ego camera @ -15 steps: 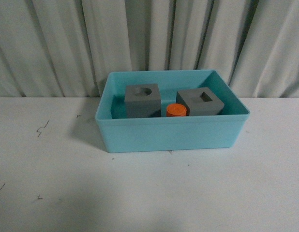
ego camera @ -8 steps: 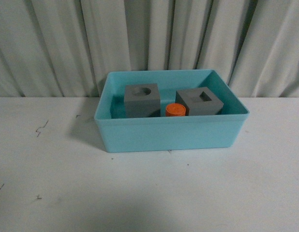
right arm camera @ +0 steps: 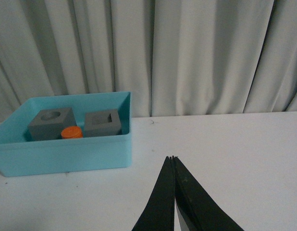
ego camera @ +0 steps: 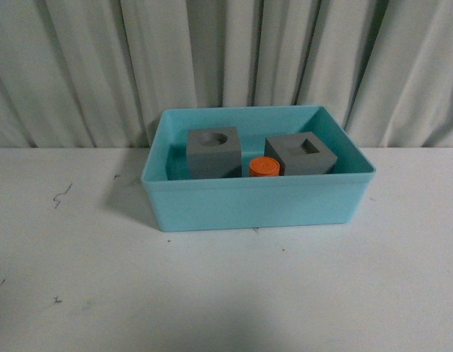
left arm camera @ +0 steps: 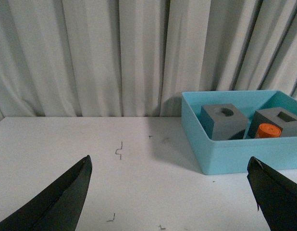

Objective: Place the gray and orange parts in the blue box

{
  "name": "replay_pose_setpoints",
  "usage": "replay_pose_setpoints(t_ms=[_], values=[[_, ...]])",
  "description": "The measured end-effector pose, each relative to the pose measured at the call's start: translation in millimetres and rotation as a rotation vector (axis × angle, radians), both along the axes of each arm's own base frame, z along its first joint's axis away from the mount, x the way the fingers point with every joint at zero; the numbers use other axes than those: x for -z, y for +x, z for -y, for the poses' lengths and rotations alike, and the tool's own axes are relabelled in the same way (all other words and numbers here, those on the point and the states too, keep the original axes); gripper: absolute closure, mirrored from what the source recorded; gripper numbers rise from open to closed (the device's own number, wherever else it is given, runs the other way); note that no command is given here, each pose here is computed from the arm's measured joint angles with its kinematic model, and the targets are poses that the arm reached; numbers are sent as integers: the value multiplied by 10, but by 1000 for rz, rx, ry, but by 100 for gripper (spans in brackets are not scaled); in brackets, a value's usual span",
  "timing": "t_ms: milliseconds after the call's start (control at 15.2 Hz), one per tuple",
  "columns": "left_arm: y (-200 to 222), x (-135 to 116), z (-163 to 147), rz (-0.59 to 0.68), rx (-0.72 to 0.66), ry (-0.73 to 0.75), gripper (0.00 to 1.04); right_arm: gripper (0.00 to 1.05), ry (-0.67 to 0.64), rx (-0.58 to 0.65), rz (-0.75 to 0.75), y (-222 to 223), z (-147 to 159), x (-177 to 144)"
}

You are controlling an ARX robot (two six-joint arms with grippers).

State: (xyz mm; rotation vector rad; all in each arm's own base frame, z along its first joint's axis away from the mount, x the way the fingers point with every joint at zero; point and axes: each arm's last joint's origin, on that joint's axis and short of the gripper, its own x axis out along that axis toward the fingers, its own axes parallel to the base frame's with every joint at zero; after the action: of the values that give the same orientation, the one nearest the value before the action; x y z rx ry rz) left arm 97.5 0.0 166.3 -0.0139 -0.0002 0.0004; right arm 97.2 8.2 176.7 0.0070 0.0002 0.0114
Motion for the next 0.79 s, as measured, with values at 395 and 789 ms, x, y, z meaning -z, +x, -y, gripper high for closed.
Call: replay_pose_setpoints(t_ms=[395, 789], values=[[0, 2, 0, -1, 0, 0, 7, 103, -1, 12, 5, -1, 82, 97], [0, 0, 0, 0, 0, 0, 7, 51, -1, 12, 4, -1, 82, 97]])
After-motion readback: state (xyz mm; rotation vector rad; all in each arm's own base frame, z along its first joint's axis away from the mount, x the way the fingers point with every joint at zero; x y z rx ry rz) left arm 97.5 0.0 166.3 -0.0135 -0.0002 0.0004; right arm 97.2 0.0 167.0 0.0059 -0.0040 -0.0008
